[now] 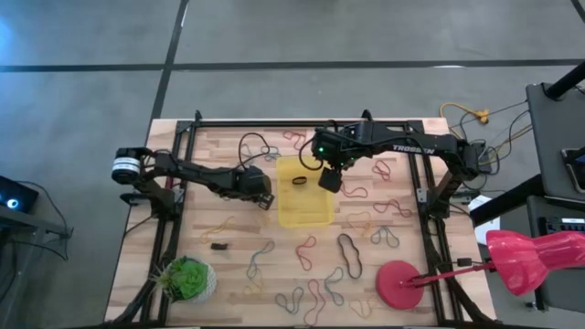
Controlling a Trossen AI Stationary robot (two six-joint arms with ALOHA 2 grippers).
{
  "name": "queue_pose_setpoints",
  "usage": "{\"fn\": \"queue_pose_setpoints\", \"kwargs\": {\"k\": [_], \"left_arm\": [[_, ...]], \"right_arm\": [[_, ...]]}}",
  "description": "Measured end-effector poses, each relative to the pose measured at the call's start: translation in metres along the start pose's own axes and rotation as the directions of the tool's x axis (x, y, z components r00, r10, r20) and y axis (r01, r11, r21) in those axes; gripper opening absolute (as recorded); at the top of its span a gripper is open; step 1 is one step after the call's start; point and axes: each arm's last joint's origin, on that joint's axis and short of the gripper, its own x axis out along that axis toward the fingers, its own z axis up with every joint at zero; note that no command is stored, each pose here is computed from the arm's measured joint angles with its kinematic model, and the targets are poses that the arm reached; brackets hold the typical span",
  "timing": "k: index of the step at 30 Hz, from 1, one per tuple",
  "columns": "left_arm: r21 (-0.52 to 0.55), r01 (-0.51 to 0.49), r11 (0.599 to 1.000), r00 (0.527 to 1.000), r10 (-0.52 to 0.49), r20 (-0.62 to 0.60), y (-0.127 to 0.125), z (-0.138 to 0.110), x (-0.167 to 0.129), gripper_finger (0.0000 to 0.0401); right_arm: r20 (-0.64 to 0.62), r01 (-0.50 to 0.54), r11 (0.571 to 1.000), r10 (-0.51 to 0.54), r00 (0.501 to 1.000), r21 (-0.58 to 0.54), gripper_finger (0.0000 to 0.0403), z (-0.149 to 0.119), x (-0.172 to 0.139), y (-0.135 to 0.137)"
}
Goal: Pick and place rubber bands into bin
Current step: Put the top small black rubber band into the yellow bin
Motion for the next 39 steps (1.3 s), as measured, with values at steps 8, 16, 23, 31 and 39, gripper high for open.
{"fn": "queue_pose_setpoints", "kwargs": {"k": [8,16,23,31,39], "left_arm": [[0.02,0.119,0.993,0.984,-0.121,0.132,-0.005,0.022,-0.043,0.0001],[0.153,0.314,0.937,0.879,-0.348,0.327,-0.008,0.048,-0.103,0.0001],[0.338,0.498,0.798,0.744,-0.594,0.305,-0.028,0.062,-0.099,0.0],[0.406,0.527,0.747,0.731,-0.642,0.232,-0.06,0.085,-0.057,0.0001],[0.404,0.449,0.797,0.823,-0.545,0.16,-0.072,0.096,-0.039,0.0099]], "right_arm": [[-0.024,-0.002,1.0,0.002,1.0,-0.01,0.0226,-0.004,-0.003,0.0],[0.071,-0.002,1.0,0.003,0.997,-0.023,0.0226,-0.018,-0.038,0.003],[0.193,0.072,0.99,-0.094,0.977,0.118,0.0226,-0.043,-0.081,-0.008],[0.239,0.051,0.965,-0.115,0.964,0.259,0.0226,-0.071,-0.102,-0.019],[0.212,0.05,0.956,-0.115,0.971,0.289,0.0226,-0.084,-0.094,-0.019]]}}
